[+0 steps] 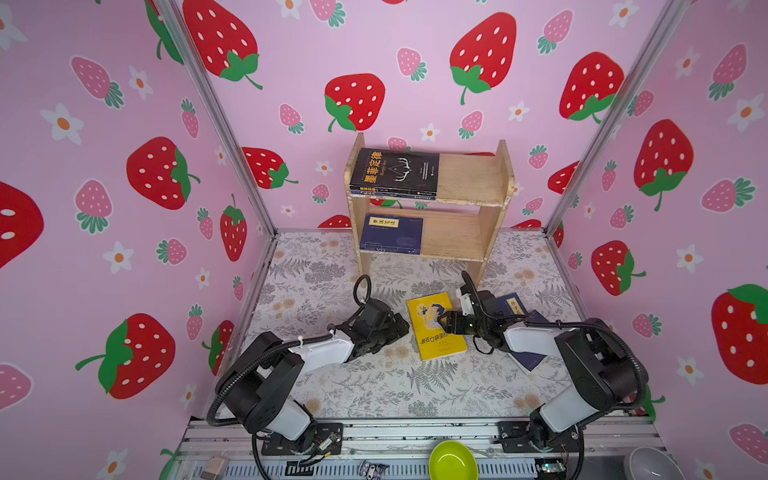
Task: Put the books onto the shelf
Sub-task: 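Close both grippers on opposite edges of the yellow cartoon book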
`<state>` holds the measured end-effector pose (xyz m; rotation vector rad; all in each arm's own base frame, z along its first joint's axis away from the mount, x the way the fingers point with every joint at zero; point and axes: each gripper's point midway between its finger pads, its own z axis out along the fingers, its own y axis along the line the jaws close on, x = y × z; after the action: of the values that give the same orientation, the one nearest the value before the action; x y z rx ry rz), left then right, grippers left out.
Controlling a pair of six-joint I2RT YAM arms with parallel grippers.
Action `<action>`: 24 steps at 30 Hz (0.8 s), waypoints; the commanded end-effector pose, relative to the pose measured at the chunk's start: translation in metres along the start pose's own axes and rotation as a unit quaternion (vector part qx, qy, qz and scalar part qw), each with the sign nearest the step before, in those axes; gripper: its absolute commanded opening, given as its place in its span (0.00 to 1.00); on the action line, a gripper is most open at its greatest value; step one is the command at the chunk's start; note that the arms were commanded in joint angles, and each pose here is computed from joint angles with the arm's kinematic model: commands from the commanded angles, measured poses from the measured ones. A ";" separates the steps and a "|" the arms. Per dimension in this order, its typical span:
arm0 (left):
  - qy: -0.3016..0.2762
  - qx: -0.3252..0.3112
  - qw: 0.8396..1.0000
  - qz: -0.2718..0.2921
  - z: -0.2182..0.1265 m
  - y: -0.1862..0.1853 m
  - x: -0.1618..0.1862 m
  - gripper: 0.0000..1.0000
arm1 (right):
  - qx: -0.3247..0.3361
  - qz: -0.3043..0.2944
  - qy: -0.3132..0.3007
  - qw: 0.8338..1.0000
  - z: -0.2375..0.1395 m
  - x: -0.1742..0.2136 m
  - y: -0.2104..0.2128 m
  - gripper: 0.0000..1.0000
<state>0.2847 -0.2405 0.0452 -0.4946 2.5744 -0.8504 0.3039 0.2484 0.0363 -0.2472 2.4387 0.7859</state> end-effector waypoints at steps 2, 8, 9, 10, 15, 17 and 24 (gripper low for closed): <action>0.013 -0.011 1.000 -0.020 0.009 0.009 0.007 0.95 | 0.009 0.013 0.056 0.998 0.023 0.031 0.000 0.73; 0.036 0.019 0.997 -0.060 0.032 -0.001 0.014 0.95 | -0.019 0.006 0.089 0.996 0.046 0.048 0.024 0.67; 0.036 0.030 0.996 -0.071 0.034 -0.003 0.015 0.95 | -0.022 0.007 0.096 0.995 0.049 0.053 0.027 0.67; 0.033 0.039 0.995 -0.083 0.035 -0.002 0.016 0.95 | -0.023 0.009 0.101 0.995 0.051 0.057 0.028 0.67; -0.016 0.117 0.986 -0.118 0.029 -0.009 0.003 0.95 | -0.040 0.028 0.134 0.990 0.057 0.079 0.031 0.66; -0.034 0.159 0.980 -0.114 0.021 -0.022 -0.004 0.94 | -0.044 0.031 0.145 0.988 0.060 0.085 0.032 0.65; -0.048 0.214 0.972 -0.086 -0.004 -0.056 -0.015 0.91 | -0.060 0.034 0.149 0.986 0.068 0.085 0.039 0.65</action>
<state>0.3054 -0.2643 0.0565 -0.6649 2.2597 -1.2678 0.3063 0.3441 0.0336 -0.3885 2.3418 1.0542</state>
